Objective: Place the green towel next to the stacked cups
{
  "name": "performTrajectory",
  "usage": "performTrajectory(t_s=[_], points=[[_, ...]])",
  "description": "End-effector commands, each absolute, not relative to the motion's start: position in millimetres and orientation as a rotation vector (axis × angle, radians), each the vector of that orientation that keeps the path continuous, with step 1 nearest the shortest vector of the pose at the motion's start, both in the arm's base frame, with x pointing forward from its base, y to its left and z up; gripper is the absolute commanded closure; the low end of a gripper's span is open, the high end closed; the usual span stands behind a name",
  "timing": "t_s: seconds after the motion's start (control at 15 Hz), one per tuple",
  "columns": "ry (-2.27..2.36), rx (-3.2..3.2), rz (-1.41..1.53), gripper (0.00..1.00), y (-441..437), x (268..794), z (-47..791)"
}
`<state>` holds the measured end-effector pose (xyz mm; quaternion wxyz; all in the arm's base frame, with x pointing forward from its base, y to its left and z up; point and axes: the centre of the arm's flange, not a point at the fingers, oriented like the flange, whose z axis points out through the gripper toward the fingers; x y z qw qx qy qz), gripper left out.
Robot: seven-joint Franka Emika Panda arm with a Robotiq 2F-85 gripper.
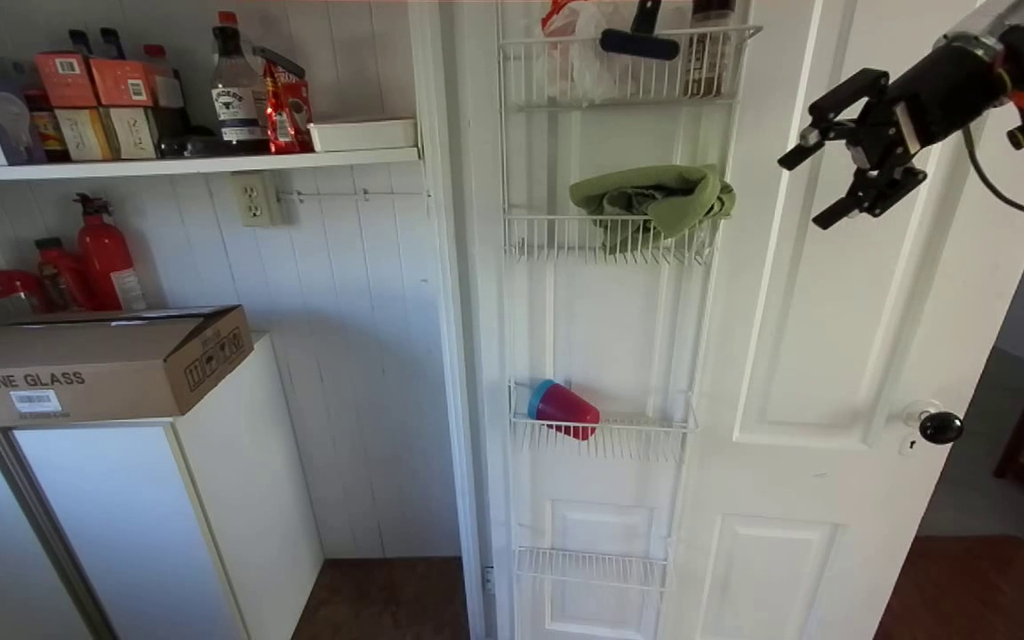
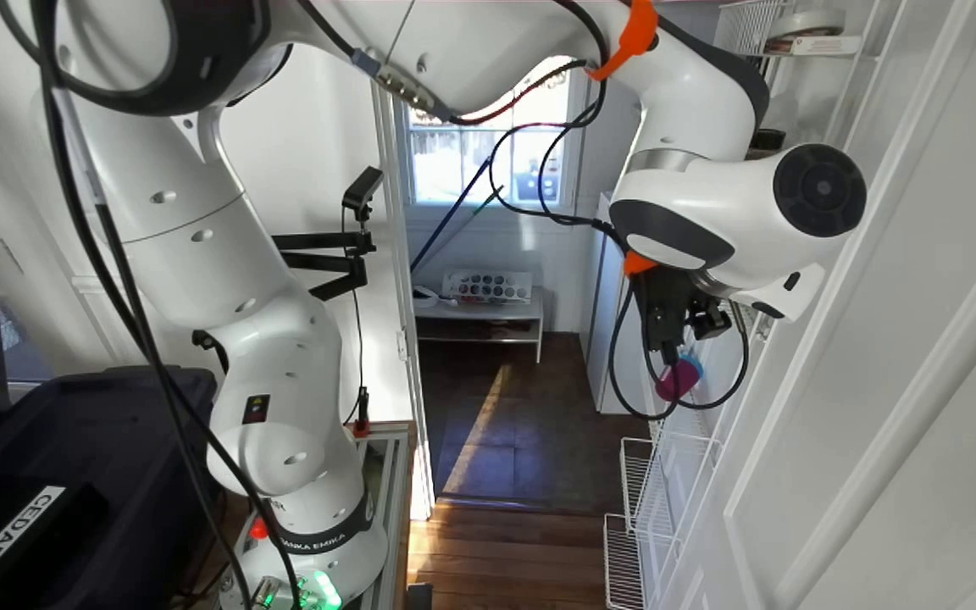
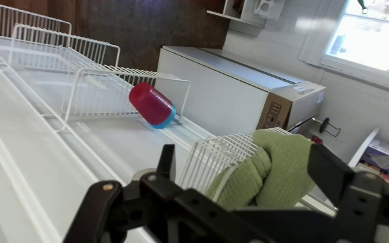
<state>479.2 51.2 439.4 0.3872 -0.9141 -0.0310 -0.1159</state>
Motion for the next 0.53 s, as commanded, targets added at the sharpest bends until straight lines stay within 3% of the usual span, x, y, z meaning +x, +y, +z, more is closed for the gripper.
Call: performTrajectory(t_s=[0.0, 0.47], points=[[-0.089, -2.300, -0.303, 0.00, 54.0, 482.1, 438.9], [-0.003, -2.080, -0.325, 0.00, 67.5, 487.9, 440.7]])
